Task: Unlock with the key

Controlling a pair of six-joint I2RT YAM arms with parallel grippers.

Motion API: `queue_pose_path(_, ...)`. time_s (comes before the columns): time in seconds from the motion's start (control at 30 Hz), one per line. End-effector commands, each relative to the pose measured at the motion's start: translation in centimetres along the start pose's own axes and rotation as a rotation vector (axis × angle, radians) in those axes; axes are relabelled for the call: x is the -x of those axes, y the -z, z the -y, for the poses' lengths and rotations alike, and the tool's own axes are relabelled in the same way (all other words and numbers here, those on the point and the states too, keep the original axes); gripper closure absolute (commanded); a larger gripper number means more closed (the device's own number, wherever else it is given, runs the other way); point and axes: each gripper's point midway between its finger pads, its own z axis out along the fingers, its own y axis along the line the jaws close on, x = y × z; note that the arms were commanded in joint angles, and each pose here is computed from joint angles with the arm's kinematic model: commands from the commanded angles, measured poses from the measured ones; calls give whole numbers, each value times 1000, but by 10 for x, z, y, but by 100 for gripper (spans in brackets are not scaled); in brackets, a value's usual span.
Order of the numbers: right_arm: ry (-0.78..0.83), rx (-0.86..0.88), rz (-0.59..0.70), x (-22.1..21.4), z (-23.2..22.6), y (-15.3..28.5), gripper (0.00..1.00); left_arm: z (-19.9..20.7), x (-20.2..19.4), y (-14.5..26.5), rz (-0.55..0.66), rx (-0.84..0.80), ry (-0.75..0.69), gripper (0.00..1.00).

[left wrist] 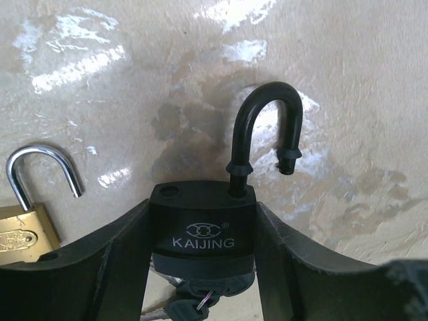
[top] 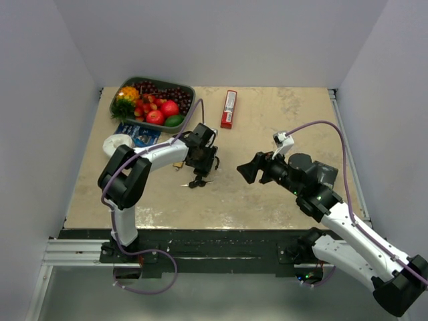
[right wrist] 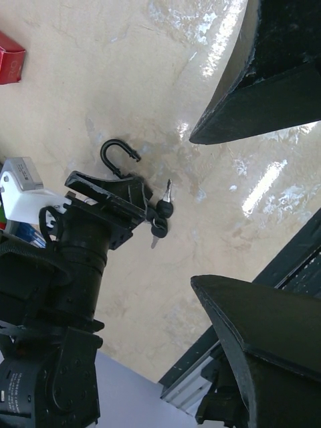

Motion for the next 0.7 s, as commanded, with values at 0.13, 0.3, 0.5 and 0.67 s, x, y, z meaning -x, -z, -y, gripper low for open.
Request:
queue_pose_path(0.13, 0, -15, 48, 10, 2, 3, 18, -11, 33, -8, 112, 73, 46, 100)
queue_pose_path(0.3, 5, -15, 44, 9, 3, 3, 17, -2, 38, -6, 137, 24, 50, 77)
queue_pose_path(0.5, 5, -22, 48, 9, 4, 3, 17, 1, 43, 4, 178, -4, 32, 30)
queue_pose_path(0.67, 2, -25, 49, 10, 4, 1, 17, 3, 53, 16, 222, -14, 20, 14)
